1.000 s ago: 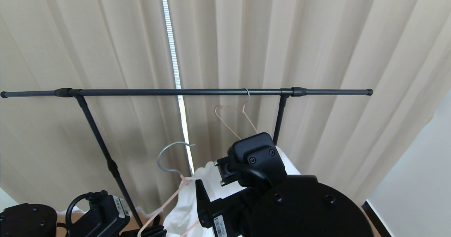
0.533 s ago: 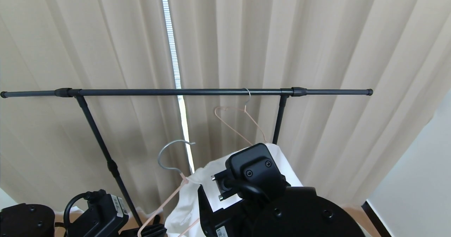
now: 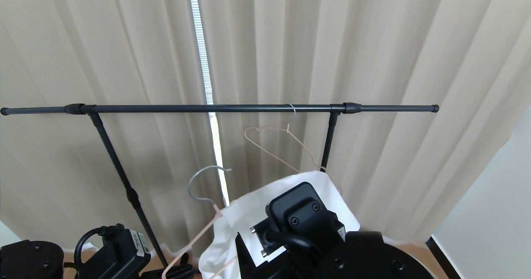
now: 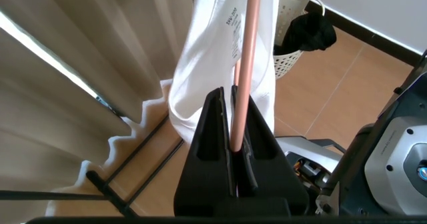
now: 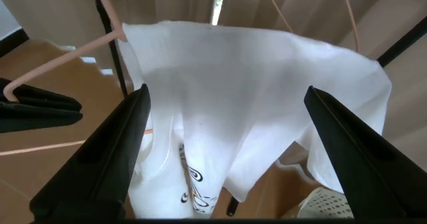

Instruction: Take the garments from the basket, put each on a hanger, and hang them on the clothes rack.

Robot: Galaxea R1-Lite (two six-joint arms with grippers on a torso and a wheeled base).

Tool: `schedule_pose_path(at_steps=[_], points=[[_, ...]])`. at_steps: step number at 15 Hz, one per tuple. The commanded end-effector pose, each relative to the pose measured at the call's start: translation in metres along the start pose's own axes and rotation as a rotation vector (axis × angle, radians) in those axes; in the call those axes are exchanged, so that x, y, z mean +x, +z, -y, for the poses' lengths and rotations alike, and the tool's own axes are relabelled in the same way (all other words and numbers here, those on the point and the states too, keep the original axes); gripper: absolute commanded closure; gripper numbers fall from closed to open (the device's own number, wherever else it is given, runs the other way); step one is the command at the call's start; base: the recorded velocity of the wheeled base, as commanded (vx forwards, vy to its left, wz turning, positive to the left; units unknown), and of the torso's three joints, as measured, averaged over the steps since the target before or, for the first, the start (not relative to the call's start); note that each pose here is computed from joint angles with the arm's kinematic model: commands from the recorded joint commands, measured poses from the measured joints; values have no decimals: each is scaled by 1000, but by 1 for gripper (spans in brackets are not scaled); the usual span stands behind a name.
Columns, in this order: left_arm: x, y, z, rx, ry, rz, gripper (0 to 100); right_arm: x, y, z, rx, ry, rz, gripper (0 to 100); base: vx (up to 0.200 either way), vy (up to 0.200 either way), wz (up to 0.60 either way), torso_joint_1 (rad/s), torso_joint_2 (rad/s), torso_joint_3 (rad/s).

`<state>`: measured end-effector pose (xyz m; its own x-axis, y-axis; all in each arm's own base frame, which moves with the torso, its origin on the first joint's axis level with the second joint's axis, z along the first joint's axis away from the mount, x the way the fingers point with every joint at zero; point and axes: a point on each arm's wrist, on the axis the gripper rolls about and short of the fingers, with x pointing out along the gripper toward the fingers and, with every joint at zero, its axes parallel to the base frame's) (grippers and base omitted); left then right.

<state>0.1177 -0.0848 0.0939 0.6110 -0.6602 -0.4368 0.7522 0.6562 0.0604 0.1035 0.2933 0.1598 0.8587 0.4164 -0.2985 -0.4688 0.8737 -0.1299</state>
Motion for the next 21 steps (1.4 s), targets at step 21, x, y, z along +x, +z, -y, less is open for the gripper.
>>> schedule_pose_path(at_steps=[21], points=[[-5,-3,9,144,-56,3,100,69,69,150,-654,859,-357,0,0,0,0,0,0,0]])
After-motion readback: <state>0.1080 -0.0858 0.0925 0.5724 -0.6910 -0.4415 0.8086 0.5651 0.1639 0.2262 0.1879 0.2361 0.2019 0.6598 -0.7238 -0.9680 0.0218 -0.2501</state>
